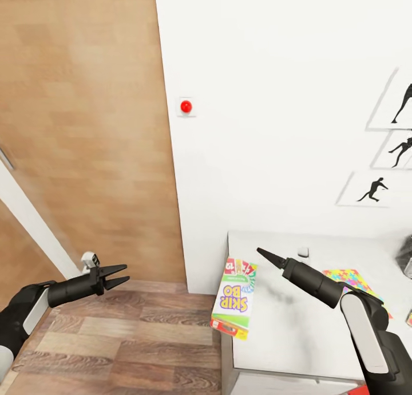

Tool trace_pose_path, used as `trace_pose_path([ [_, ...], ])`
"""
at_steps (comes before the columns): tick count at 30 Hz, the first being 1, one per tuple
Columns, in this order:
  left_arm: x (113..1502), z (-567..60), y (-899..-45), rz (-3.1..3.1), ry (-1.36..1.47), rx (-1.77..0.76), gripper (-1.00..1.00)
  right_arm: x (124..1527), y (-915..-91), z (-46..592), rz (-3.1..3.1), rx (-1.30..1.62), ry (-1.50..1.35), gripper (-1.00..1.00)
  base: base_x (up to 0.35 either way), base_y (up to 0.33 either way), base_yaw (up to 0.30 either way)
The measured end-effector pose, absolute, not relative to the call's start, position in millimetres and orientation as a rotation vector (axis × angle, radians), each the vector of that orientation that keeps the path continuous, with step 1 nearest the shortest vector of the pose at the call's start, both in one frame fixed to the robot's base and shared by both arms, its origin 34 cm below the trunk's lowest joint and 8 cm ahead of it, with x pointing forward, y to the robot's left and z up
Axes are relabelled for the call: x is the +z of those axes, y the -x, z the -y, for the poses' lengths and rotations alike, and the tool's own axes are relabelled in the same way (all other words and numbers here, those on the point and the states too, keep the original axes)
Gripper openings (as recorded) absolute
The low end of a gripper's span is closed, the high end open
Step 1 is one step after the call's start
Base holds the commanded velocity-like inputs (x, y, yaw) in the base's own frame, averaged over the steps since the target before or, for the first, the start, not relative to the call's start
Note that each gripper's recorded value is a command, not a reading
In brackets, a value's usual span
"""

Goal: Put all the toys in the child's room - the three board games (two on the bed and one on the table), the two jigsaw puzzles on the table, and the tennis ball on the table - inside the toy box on the table in the child's room.

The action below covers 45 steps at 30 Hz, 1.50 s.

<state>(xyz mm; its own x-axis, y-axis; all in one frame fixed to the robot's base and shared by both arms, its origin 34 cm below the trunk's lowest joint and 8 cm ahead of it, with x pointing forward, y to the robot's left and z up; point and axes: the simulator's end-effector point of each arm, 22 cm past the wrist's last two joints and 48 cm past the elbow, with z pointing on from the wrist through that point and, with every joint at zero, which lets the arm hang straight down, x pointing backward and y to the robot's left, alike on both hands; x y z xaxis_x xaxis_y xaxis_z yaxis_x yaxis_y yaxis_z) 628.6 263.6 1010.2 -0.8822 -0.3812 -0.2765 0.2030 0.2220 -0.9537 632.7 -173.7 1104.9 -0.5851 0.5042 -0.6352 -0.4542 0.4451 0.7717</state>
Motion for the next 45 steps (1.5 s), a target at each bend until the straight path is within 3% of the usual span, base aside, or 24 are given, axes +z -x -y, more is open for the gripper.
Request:
trace_pose_path([
  [36,1009.0,-254.5,-631.3,-2.064,0.161,-1.677,1.00,1113.0,-631.5,175.6,-1.757,1.290,-0.035,1.00,0.000,-0.181,0.023],
  [45,1006.3,-255.4,-632.6,-2.082,0.166,-1.651,1.00,1115.8,-630.7,175.5,-1.751,1.290,-0.032,1.00,0.000,-0.133,-0.097],
])
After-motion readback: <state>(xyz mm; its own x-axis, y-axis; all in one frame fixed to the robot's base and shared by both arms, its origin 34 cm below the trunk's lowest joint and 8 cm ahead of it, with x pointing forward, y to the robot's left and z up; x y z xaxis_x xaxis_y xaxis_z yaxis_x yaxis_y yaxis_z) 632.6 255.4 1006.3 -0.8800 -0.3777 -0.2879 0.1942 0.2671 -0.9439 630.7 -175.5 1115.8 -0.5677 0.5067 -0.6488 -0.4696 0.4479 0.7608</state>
